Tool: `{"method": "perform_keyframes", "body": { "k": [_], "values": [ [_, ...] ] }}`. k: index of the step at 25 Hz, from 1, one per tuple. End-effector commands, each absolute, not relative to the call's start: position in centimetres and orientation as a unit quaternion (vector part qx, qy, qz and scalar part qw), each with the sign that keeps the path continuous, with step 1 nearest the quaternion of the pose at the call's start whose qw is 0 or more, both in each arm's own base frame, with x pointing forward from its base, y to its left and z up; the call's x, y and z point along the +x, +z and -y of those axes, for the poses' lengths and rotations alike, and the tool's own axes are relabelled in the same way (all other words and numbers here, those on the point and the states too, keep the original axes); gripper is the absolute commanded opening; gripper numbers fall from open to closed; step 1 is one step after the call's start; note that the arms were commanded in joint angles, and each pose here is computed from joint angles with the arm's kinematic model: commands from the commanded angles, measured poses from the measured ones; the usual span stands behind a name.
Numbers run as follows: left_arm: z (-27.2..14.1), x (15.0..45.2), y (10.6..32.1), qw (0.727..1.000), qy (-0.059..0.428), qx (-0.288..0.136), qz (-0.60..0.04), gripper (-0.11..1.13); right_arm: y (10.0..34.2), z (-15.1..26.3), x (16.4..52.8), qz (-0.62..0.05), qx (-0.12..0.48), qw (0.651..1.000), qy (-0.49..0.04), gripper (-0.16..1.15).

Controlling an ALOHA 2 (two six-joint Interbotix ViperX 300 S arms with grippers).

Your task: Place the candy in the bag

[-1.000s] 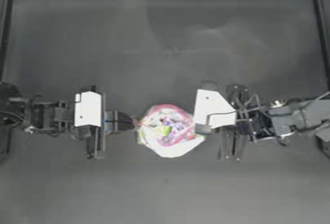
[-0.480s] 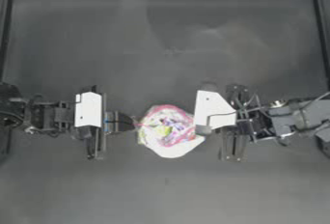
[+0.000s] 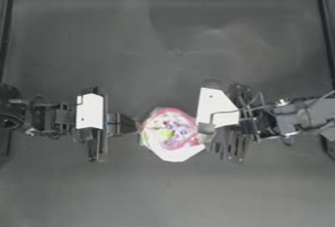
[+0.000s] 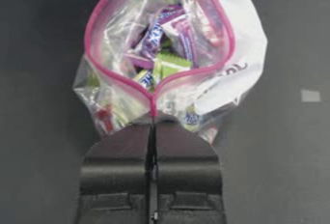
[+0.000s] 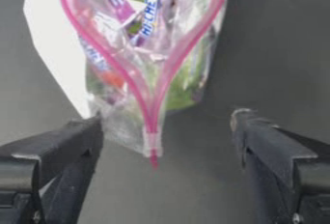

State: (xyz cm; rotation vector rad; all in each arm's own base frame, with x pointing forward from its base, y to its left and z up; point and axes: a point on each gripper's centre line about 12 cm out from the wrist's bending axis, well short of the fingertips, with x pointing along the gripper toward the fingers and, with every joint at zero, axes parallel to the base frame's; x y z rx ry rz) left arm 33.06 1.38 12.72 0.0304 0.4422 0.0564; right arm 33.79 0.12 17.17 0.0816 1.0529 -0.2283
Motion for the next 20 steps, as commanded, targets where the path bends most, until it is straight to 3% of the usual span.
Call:
{"method": "perform_keyframes", "body": {
  "k": [1, 10, 20],
  "values": [
    [-1.3, 33.7, 14.0, 0.980, 0.028, 0.016, -0.197, 0.03, 19.7, -0.3, 34.0, -0.467, 0.048, 0.877, -0.103, 1.02],
    [-1.4, 33.7, 14.0, 0.980, 0.028, 0.016, -0.197, 0.03, 23.7, -0.2, 32.6, -0.427, 0.059, 0.896, -0.102, 1.02],
    [-1.3, 33.7, 14.0, 0.980, 0.028, 0.017, -0.197, 0.03, 26.2, 1.3, 29.7, -0.461, 0.046, 0.877, -0.127, 1.02]
  ]
}}
